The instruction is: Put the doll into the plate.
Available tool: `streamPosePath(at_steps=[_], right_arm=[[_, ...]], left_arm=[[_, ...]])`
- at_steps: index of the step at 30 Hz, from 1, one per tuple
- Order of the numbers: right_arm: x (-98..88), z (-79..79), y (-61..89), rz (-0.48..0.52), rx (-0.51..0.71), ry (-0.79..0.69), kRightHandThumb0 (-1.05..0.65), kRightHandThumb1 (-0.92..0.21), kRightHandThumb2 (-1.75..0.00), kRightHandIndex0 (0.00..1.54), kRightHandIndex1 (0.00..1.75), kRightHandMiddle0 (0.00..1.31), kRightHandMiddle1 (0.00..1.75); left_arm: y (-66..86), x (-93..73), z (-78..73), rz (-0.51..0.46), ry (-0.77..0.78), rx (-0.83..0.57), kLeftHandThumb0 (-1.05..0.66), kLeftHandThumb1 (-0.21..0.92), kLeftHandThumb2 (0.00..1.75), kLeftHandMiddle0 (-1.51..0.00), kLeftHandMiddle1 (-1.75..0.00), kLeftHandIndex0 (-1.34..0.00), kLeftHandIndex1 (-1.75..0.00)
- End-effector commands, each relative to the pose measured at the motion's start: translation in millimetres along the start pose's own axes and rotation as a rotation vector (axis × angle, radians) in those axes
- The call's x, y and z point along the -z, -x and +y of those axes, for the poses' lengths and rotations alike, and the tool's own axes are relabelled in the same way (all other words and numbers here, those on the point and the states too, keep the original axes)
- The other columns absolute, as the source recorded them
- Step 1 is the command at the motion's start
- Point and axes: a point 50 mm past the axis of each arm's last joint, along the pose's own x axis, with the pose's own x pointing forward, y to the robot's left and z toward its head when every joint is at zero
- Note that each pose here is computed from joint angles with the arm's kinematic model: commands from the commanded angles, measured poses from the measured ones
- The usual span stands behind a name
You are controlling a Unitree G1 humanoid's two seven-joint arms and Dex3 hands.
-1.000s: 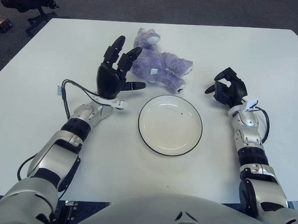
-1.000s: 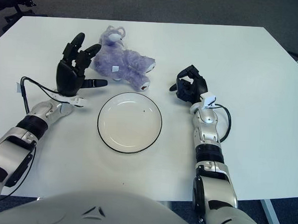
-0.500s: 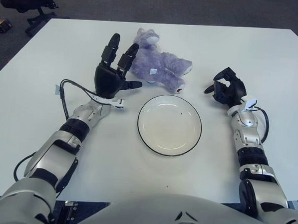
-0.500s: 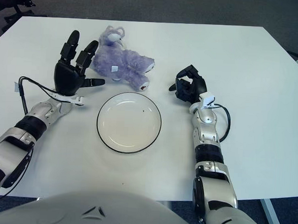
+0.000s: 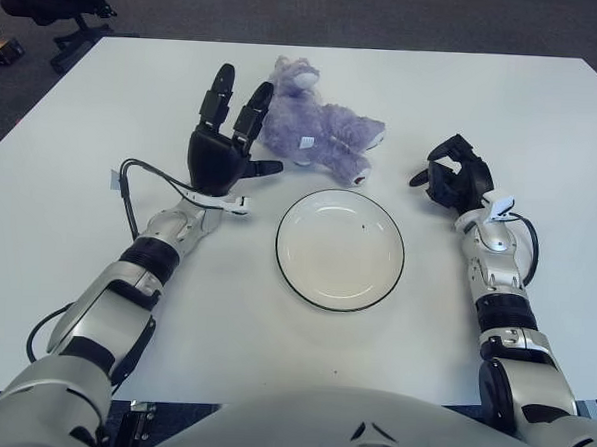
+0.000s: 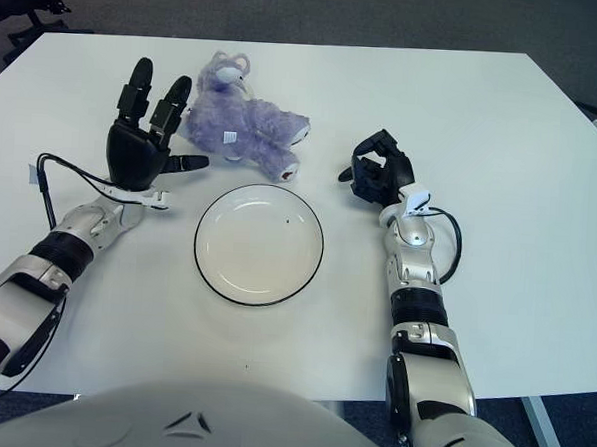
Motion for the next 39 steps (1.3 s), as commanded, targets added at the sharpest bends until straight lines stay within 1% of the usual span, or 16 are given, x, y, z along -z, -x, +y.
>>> streamPosePath(at_steps=[1, 5, 12, 13, 16, 22, 27, 29, 31, 39], right_arm=[[22.8, -0.2, 12.1, 0.126, 0.0, 0.004, -0.39, -0.63, -0.9, 0.92, 1.75, 0.38, 1.75], [22.7, 0.3, 11.5, 0.126, 0.0, 0.003, -0.39, -0.63, -0.9, 0.92, 1.75, 0.38, 1.75], [22.7, 0.5, 11.2, 0.126, 0.0, 0.003, -0.39, -0.63, -0.9, 0.92, 1.75, 0.38, 1.75], [22.6, 1.0, 10.8, 0.126, 0.0, 0.003, -0.39, -0.63, -0.9, 0.92, 1.75, 0.38, 1.75], [22.3, 2.3, 10.0, 0.126, -0.001, 0.002, -0.39, -0.63, -0.9, 0.92, 1.75, 0.38, 1.75], [21.7, 2.9, 9.9, 0.125, 0.001, 0.001, -0.39, -0.64, -0.89, 0.92, 1.75, 0.38, 1.75], [21.7, 2.9, 9.9, 0.125, 0.001, 0.001, -0.39, -0.64, -0.89, 0.92, 1.75, 0.38, 1.75], [20.8, 3.3, 9.4, 0.124, 0.002, -0.001, -0.39, -0.64, -0.89, 0.92, 1.75, 0.38, 1.75], [20.3, 3.4, 9.2, 0.124, 0.003, -0.001, -0.39, -0.64, -0.9, 0.92, 1.75, 0.38, 1.75], [20.2, 3.2, 9.3, 0.125, 0.004, -0.001, -0.39, -0.63, -0.9, 0.92, 1.75, 0.38, 1.75]], left_arm=[[32.5, -4.6, -9.7, 0.03, 0.001, 0.122, -0.69, 0.87, 0.0, -0.07, 0.0, -0.16, -0.05], [31.3, -5.9, -11.1, 0.014, 0.022, 0.148, -0.67, 0.86, 0.0, -0.07, 0.0, -0.16, -0.05], [30.9, -5.8, -11.2, 0.012, 0.025, 0.152, -0.65, 0.85, 0.0, -0.08, 0.0, -0.17, -0.04], [29.0, -6.7, -12.7, 0.004, 0.044, 0.17, -0.65, 0.85, 0.0, -0.08, 0.0, -0.17, -0.04], [25.3, -7.3, -15.0, -0.011, 0.071, 0.199, -0.6, 0.84, 0.0, -0.13, -0.01, -0.23, -0.06], [17.7, -3.4, -15.1, -0.016, 0.077, 0.213, -0.56, 0.84, 0.0, -0.16, -0.01, -0.27, -0.06], [17.6, -3.2, -15.4, -0.016, 0.079, 0.215, -0.56, 0.84, 0.0, -0.16, -0.01, -0.27, -0.05], [10.6, -0.8, -14.6, -0.046, 0.095, 0.267, -0.55, 0.84, 0.0, -0.16, 0.0, -0.27, -0.05], [7.1, -0.3, -14.3, -0.066, 0.109, 0.303, -0.54, 0.84, 0.0, -0.14, 0.0, -0.26, -0.04], [5.6, -0.8, -14.2, -0.072, 0.122, 0.328, -0.53, 0.83, 0.0, -0.12, 0.0, -0.25, -0.02]])
